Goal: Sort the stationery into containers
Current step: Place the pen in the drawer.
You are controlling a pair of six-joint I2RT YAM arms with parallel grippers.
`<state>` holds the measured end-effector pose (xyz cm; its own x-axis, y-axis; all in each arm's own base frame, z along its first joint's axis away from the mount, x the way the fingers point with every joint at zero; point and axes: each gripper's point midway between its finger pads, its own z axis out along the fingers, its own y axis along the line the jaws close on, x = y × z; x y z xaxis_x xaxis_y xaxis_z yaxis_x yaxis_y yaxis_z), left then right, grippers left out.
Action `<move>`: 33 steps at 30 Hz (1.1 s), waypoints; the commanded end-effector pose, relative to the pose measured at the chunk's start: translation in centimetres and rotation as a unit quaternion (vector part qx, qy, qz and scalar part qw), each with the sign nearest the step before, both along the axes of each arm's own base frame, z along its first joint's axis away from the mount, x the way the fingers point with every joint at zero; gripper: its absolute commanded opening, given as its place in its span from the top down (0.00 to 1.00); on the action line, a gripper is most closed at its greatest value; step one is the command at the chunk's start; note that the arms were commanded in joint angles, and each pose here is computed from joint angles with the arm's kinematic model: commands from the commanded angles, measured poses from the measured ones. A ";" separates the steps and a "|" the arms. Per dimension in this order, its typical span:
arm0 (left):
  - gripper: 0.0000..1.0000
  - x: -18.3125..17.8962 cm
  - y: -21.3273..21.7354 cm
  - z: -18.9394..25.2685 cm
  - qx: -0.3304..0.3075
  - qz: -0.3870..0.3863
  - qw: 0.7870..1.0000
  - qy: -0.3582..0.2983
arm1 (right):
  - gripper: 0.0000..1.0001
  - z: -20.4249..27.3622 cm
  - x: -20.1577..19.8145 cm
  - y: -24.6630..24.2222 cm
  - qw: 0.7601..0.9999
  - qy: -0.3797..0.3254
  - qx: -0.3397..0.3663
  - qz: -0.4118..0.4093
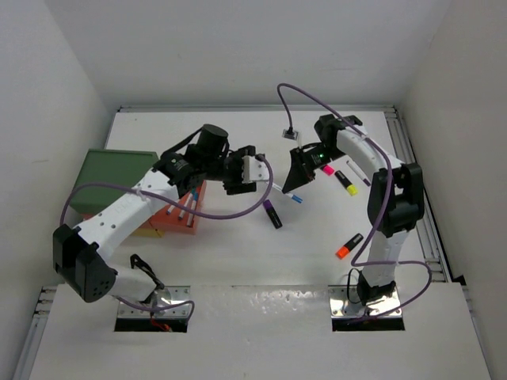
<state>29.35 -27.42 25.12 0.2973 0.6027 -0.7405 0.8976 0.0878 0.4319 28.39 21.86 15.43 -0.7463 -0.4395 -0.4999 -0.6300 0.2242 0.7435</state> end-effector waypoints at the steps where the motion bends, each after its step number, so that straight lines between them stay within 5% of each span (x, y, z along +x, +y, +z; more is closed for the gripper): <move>1: 0.34 -1.2 -0.9 0.9 0.014 -0.043 0.998 -0.049 | 1.00 5.0 -1.6 1.5 0.998 0.019 0.067 0.002; 15: 0.38 -3.3 -4.6 -1.4 0.039 -0.090 0.994 -0.045 | 1.00 9.2 -4.4 3.9 0.990 0.063 0.121 0.035; 23: 0.91 -3.2 -4.8 -1.5 0.050 -0.076 0.995 -0.045 | 0.99 9.7 -5.1 3.8 0.990 0.064 0.118 0.039; 25: 0.99 -3.1 -4.2 -1.2 0.051 -0.063 0.996 -0.042 | 0.75 9.7 -4.3 3.2 0.991 0.063 0.117 0.026; 28: 1.00 -3.3 -2.4 -1.1 0.050 -0.023 0.998 -0.017 | 0.57 10.0 -1.8 1.5 0.991 0.060 0.119 -0.018; 32: 1.00 -3.8 1.1 -2.4 0.035 0.067 0.996 0.050 | 0.54 9.7 1.9 -1.6 0.989 0.053 0.100 -0.098; 33: 1.00 -4.0 1.7 -2.7 0.027 0.087 0.994 0.062 | 0.54 9.1 3.4 -2.5 0.990 -0.011 0.071 -0.119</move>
